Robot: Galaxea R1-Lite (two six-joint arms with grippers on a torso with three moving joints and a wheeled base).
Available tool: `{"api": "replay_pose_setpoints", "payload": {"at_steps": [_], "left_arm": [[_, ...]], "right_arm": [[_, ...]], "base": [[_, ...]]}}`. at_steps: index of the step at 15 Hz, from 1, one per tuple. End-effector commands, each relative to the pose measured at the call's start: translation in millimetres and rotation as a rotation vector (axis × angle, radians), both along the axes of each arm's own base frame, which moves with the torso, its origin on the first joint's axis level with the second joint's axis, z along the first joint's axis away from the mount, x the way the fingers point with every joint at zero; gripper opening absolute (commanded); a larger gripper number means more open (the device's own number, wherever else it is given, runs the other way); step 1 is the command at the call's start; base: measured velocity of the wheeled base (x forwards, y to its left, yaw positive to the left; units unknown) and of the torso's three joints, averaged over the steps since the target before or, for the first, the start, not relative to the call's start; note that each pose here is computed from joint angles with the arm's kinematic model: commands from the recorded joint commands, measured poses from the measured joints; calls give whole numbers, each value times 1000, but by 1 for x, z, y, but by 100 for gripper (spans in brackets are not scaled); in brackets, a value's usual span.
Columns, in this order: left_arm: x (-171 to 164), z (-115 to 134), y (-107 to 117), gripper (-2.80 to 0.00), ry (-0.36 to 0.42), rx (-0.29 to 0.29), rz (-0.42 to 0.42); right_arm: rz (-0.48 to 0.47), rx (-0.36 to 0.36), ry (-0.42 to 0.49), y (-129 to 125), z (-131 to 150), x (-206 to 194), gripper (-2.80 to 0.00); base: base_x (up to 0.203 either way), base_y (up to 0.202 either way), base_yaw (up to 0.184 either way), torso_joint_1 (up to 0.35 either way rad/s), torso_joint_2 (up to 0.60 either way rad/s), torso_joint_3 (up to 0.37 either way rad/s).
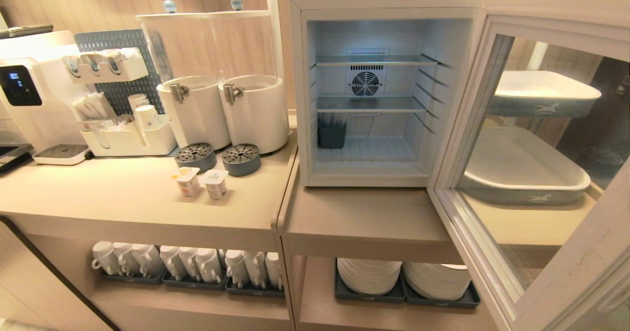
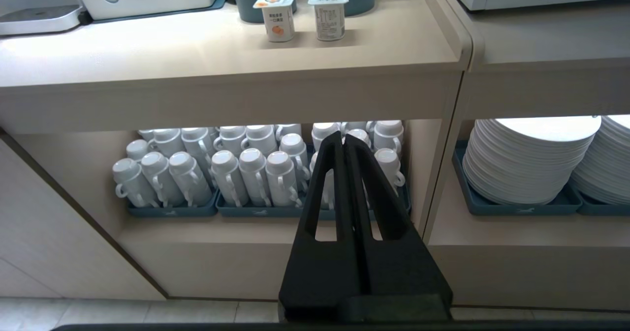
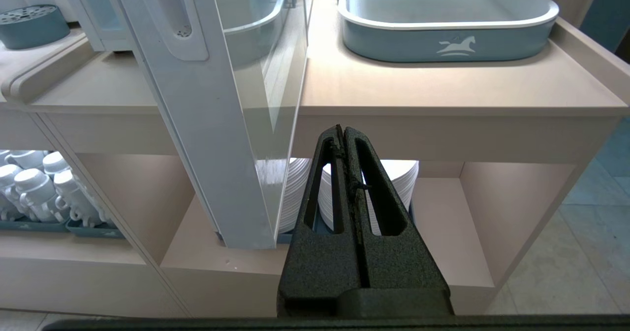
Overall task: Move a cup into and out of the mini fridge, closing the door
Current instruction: Put the yoghurt in the freezer
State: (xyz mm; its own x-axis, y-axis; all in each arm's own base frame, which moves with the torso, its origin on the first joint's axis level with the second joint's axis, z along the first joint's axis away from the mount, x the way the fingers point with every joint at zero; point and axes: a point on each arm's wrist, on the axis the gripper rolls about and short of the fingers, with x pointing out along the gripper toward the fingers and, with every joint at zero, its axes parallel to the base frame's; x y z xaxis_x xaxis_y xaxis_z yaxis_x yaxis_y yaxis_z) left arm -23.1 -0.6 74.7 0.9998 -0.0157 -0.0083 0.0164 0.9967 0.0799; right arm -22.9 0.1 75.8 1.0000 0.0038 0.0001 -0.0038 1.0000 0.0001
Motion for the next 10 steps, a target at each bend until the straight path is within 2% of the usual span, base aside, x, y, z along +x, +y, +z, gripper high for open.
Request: {"api": "replay_pose_setpoints", "payload": {"at_steps": [1, 10], "left_arm": [[0, -1, 0, -280, 9, 3, 0], [0, -1, 0, -280, 6, -10, 2]], "right_arm": [[-1, 0, 2, 0, 0, 0, -280], [-1, 0, 2, 0, 0, 0, -280]], "base": [[-65, 0, 1, 7, 2, 3], [-188, 0, 1, 3, 1, 3]]}}
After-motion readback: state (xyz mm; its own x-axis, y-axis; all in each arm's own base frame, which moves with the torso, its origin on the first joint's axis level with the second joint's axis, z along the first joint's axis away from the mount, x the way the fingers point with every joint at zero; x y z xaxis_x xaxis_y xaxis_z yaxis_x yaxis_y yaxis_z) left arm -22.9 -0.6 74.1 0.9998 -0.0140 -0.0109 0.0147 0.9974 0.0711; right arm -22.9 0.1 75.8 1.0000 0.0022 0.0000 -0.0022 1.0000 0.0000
